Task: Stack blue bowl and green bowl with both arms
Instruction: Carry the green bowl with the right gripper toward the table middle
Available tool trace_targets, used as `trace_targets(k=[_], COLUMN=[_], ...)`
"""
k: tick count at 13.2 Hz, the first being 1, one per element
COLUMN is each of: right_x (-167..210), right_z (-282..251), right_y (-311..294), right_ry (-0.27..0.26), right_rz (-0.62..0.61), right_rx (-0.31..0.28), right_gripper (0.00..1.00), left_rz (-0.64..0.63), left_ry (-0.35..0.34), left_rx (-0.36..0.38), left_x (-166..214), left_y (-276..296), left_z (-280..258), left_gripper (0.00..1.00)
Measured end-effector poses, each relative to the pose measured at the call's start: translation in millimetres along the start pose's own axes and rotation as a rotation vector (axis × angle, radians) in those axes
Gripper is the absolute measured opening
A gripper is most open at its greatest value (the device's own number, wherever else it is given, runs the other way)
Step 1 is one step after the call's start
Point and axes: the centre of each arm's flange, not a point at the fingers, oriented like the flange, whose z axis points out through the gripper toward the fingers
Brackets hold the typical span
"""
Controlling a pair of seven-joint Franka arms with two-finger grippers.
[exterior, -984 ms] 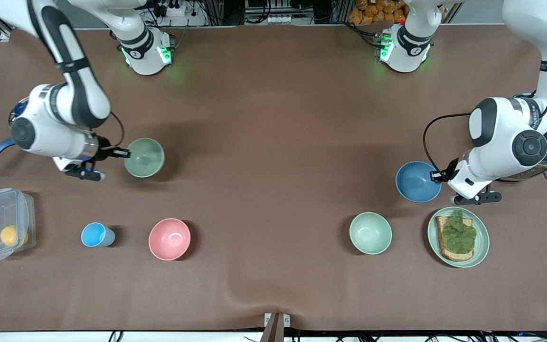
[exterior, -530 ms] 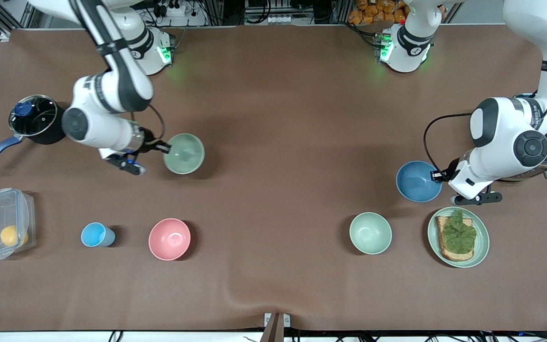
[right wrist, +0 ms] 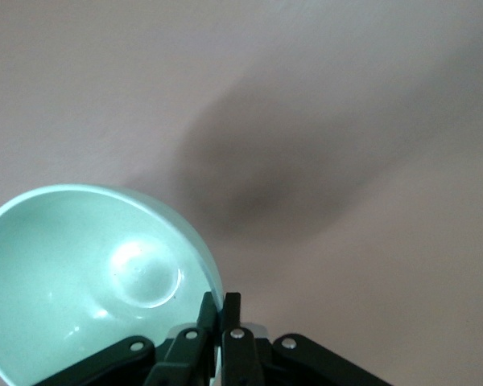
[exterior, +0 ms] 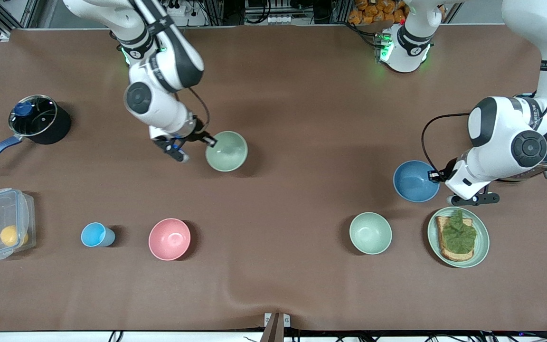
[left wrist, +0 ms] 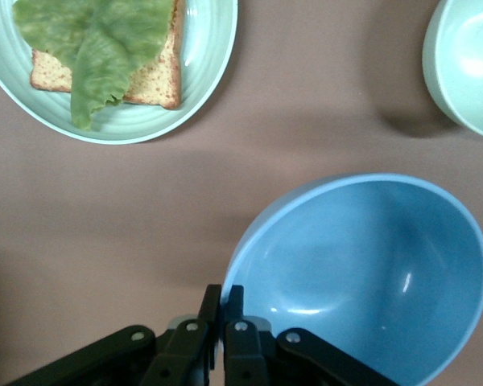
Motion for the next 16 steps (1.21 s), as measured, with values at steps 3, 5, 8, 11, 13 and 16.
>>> trace_targets(k=[3,5,8,11,13,16], right_x=[-49,-76,-96,-115,-122,-122], right_z=[31,52,80,111,120,125], right_y=[-36,-58,-75,-81,-86,-90], right_ry=[0.022,0.028,0.055,0.067,0.065,0.065], right_rz=[0.072,0.103,0.126,0.148,0.157,0.163], right_rx=[0.037,0.052,0.101,0.113,0.11,0.111], right_gripper=[0.04,0.04,0.04,0.04,0.04,0.04], left_rz=[0.001,0.005,0.007,-0.021,-0.034,-0.068], left_ry=[-0.004,-0.007,-0.008,-0.006,-0.004,-0.011], left_rx=[0.0,-0.001,-0.003,-0.007,-0.014,-0.026], left_x=[0,-1,-2,-3,-6,-17], left_y=[5,12,17,29,53,103], left_z=[-2,-3,-4,-5,-10,-24], left_gripper=[0.05,0.05,0.05,0.05,0.05,0.05])
